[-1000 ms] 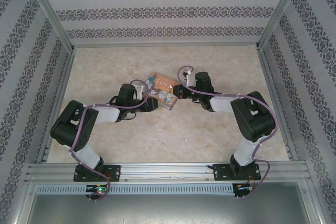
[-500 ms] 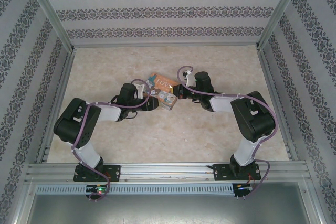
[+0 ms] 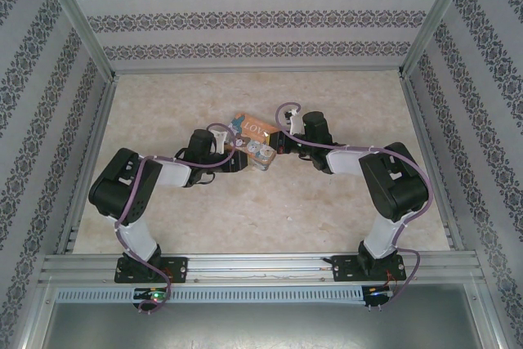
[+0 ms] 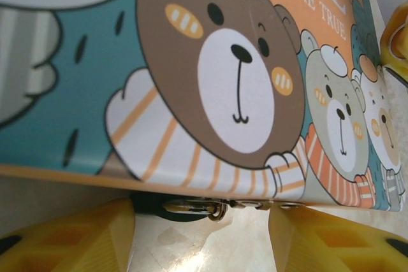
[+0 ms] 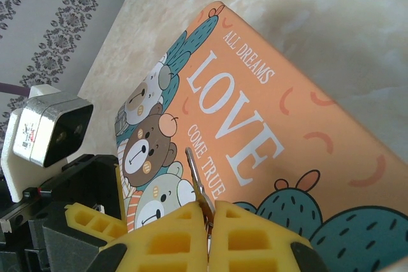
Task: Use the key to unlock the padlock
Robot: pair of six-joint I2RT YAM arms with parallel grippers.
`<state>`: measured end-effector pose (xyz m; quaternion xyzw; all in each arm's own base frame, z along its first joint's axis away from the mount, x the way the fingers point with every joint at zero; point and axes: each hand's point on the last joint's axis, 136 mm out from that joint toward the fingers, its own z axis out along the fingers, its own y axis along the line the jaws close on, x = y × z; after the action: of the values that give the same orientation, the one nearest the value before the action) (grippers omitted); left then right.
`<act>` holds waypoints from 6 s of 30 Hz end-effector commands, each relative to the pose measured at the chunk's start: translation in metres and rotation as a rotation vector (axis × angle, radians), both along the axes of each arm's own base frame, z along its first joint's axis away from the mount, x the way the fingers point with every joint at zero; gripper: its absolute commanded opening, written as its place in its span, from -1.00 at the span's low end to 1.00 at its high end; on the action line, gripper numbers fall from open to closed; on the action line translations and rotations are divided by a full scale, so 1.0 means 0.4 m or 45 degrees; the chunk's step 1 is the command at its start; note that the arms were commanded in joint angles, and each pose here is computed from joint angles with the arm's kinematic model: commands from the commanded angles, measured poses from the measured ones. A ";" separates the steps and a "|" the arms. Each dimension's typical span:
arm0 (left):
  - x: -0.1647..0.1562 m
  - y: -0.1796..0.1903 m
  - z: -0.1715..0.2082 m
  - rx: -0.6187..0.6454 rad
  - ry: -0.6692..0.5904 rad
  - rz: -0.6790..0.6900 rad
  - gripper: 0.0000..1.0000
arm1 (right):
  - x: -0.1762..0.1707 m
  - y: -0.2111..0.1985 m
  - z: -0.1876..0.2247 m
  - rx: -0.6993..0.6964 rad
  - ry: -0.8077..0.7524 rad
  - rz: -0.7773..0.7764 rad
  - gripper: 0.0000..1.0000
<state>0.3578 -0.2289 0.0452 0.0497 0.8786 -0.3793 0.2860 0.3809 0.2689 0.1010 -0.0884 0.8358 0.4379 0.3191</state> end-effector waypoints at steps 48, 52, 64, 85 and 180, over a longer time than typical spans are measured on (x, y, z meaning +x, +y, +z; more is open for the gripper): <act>0.039 -0.057 0.008 -0.128 -0.117 0.101 -0.44 | -0.022 0.009 -0.036 -0.056 0.045 0.006 -1.00; 0.041 -0.059 0.020 -0.138 -0.116 0.107 -0.45 | -0.014 0.016 0.007 -0.022 -0.011 0.019 -1.00; 0.003 -0.072 0.092 -0.183 0.048 0.073 -0.43 | -0.072 -0.025 0.130 -0.068 -0.271 0.041 -1.00; -0.002 -0.105 0.150 -0.252 0.191 0.024 -0.43 | -0.270 0.014 -0.026 -0.422 -0.310 0.136 -1.00; 0.004 -0.109 0.121 -0.266 0.219 0.035 -0.43 | -0.088 0.129 0.032 -0.352 -0.520 -0.147 -1.00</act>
<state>0.3636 -0.2571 0.0848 -0.0511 0.8654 -0.4423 0.2300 0.3216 0.3018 0.0648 -0.1868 0.8561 0.2349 0.4207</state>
